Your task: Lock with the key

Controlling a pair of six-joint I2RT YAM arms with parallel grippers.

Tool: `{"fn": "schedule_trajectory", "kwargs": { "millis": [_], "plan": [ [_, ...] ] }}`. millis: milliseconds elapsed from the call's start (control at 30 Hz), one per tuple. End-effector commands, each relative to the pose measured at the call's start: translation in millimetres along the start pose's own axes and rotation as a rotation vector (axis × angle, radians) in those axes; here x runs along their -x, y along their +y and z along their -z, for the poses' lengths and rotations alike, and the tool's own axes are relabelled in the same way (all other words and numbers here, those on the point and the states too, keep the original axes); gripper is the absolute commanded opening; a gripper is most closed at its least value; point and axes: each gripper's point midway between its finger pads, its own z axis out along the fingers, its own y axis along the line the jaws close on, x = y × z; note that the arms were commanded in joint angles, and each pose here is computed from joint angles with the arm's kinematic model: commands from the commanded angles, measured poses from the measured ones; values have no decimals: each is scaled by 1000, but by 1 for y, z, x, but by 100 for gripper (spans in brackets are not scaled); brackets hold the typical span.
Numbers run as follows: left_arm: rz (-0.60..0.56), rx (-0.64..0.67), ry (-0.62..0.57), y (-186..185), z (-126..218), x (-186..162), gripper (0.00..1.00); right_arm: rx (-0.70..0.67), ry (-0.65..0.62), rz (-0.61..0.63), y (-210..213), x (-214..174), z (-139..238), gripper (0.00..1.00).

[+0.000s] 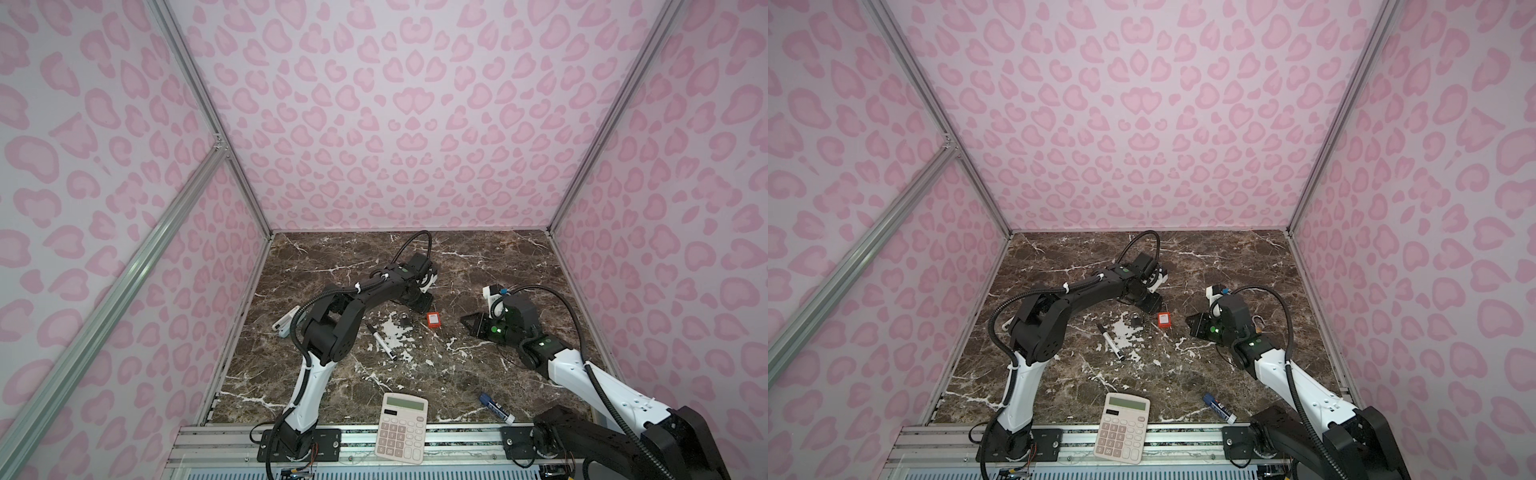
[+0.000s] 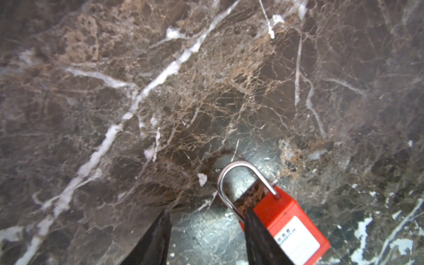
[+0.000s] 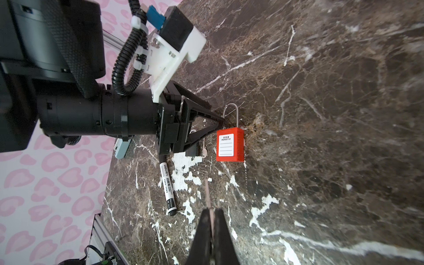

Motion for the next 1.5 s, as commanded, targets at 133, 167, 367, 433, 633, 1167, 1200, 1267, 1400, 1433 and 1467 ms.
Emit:
{"fn": "schedule_trajectory", "kwargs": {
  "millis": [133, 167, 367, 433, 633, 1167, 1200, 1267, 1400, 1433, 1467],
  "plan": [
    [4, -22, -111, -9, 35, 33, 58, -3, -3, -10, -1, 0, -7, 0],
    [4, -25, -129, -10, 41, 38, 58, -7, 2, -18, -2, 0, -9, 0],
    [21, -34, -205, -11, 71, 49, 59, -58, -26, -75, -12, 3, -22, 0],
    [26, -42, -227, -13, 82, 48, 59, -74, -53, -98, -16, 7, -26, 0],
    [62, -61, -281, -15, 108, 28, 60, -125, -114, -142, -27, 15, -37, 0],
    [156, -91, -347, -19, 131, -16, 60, -120, -133, -237, -33, 23, -83, 0],
    [158, -90, -345, -18, 131, -18, 60, -122, -133, -245, -33, 23, -86, 0],
    [166, -88, -342, -18, 131, -22, 60, -132, -126, -259, -36, 21, -92, 0],
    [186, -85, -341, -16, 130, -32, 60, -165, -124, -279, -44, 18, -99, 0],
    [192, -84, -343, -15, 130, -34, 60, -177, -127, -287, -47, 17, -100, 0],
    [192, -81, -342, -15, 130, -36, 60, -188, -129, -293, -50, 17, -100, 0]
  ]
}}
